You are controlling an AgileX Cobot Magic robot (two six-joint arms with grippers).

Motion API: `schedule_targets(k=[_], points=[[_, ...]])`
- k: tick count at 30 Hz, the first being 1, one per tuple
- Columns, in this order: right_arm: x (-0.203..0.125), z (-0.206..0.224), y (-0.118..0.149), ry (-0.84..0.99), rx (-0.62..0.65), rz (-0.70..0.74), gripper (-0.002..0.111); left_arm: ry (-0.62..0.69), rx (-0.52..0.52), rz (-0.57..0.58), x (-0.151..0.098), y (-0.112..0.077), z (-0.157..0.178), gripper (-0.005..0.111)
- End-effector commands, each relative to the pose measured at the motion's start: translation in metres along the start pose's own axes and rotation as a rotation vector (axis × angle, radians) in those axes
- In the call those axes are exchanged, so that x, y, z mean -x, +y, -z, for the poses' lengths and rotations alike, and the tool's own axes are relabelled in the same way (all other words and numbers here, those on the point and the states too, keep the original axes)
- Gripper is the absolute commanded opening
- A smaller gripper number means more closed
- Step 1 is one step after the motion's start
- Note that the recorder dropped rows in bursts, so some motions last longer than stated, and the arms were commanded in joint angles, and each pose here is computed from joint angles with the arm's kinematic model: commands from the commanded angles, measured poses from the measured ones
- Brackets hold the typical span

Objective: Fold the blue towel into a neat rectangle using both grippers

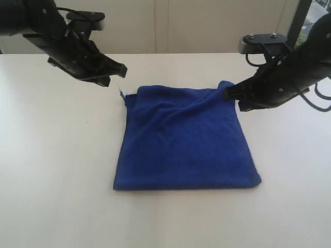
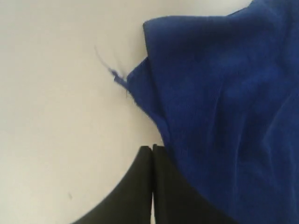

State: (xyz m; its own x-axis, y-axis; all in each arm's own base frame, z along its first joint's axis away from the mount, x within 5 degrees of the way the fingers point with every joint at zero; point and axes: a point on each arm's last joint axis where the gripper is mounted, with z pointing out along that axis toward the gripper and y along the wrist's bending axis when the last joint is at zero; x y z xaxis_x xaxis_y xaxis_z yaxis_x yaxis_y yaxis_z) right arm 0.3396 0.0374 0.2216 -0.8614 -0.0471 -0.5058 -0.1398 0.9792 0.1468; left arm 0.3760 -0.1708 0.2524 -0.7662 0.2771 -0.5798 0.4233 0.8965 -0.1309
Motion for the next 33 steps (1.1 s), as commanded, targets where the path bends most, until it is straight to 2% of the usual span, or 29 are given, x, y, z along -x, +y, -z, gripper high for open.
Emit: schedule_targets(k=[1, 8, 14, 16, 19, 21, 33], points=[[0.006, -0.013, -0.009, 0.006, -0.015, -0.017, 0.0, -0.045, -0.074, 0.022, 0.02, 0.005, -0.032, 0.0], [0.001, -0.036, -0.018, 0.04, -0.041, -0.013, 0.0, -0.087, -0.128, 0.126, 0.047, 0.022, -0.096, 0.0], [-0.002, -0.046, -0.02, 0.058, -0.045, -0.016, 0.0, -0.092, -0.144, 0.148, 0.05, 0.024, -0.116, 0.0], [-0.003, -0.05, -0.021, 0.066, -0.046, -0.018, 0.0, -0.102, -0.166, 0.147, 0.052, 0.023, -0.118, 0.008], [-0.006, -0.055, -0.022, 0.081, -0.046, -0.02, 0.0, -0.133, -0.181, 0.091, 0.054, 0.022, -0.119, 0.034], [-0.006, -0.056, -0.022, 0.083, -0.046, -0.021, 0.0, -0.135, -0.187, 0.102, 0.052, 0.022, -0.125, 0.042], [-0.006, -0.056, -0.022, 0.081, -0.046, -0.02, 0.0, -0.112, -0.199, 0.134, 0.046, 0.032, -0.141, 0.043]])
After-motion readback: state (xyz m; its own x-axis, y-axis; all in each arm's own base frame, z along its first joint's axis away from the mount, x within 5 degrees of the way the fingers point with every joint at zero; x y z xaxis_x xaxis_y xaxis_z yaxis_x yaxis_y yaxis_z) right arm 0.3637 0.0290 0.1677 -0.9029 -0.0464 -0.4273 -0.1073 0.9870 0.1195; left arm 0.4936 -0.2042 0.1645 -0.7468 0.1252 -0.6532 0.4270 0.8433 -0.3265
